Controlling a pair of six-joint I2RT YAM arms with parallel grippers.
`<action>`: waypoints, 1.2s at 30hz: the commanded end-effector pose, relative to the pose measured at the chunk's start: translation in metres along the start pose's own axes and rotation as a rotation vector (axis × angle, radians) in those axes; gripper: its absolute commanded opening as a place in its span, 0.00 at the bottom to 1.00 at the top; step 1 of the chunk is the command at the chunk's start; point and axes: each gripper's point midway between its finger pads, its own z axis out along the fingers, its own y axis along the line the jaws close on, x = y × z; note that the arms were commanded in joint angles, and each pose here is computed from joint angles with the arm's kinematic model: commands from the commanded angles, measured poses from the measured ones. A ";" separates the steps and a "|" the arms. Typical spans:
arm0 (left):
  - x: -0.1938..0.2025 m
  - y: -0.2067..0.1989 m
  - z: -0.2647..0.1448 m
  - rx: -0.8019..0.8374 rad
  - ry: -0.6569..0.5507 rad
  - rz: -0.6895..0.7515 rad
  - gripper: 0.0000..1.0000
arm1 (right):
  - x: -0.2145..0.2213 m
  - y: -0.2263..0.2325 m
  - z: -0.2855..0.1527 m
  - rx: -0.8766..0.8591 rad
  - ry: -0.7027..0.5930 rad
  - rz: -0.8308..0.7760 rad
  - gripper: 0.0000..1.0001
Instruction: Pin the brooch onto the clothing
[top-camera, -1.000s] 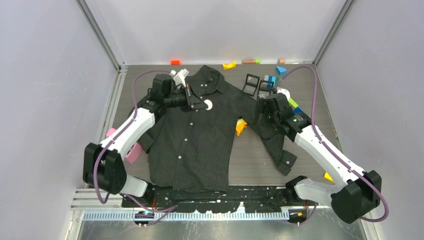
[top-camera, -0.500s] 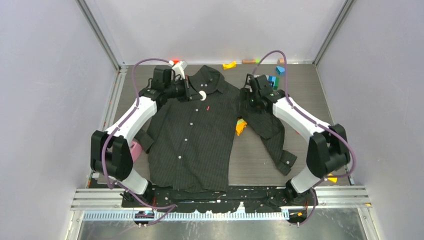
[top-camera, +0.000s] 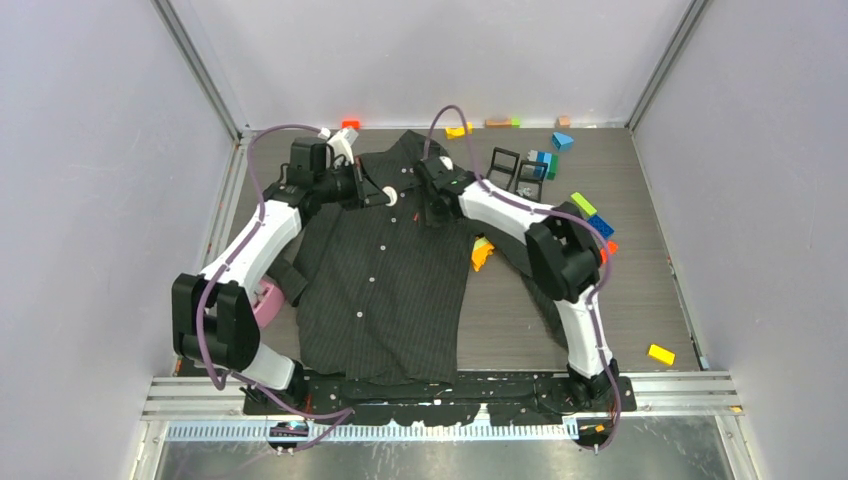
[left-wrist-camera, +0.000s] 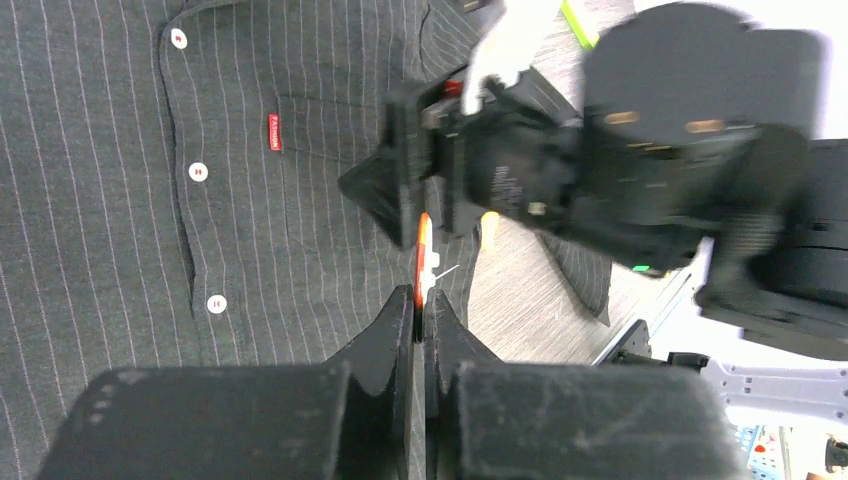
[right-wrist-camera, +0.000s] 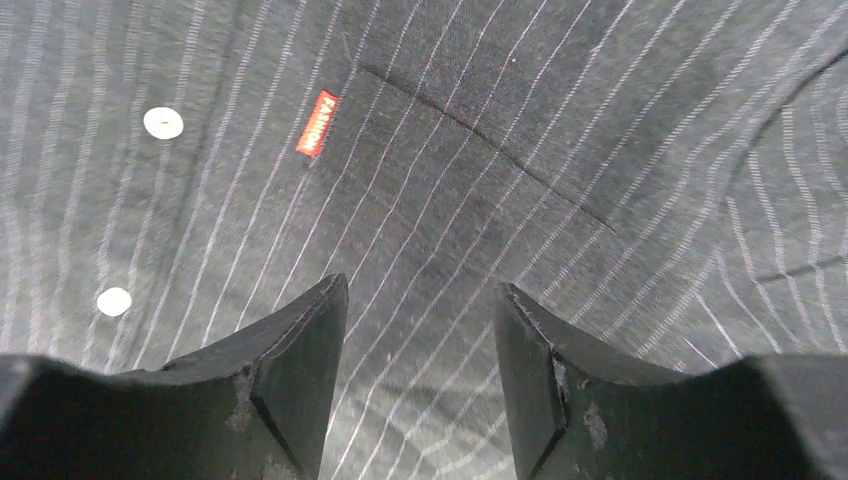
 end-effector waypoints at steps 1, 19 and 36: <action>-0.014 -0.017 -0.017 0.033 -0.048 0.055 0.00 | -0.008 -0.014 0.016 0.132 -0.020 0.034 0.60; -0.009 -0.020 -0.013 0.064 -0.029 0.022 0.00 | 0.017 -0.016 0.046 0.155 0.024 0.018 0.03; -0.001 0.008 0.010 -0.093 -0.077 0.025 0.00 | -0.009 -0.010 -0.016 0.078 -0.072 0.064 0.48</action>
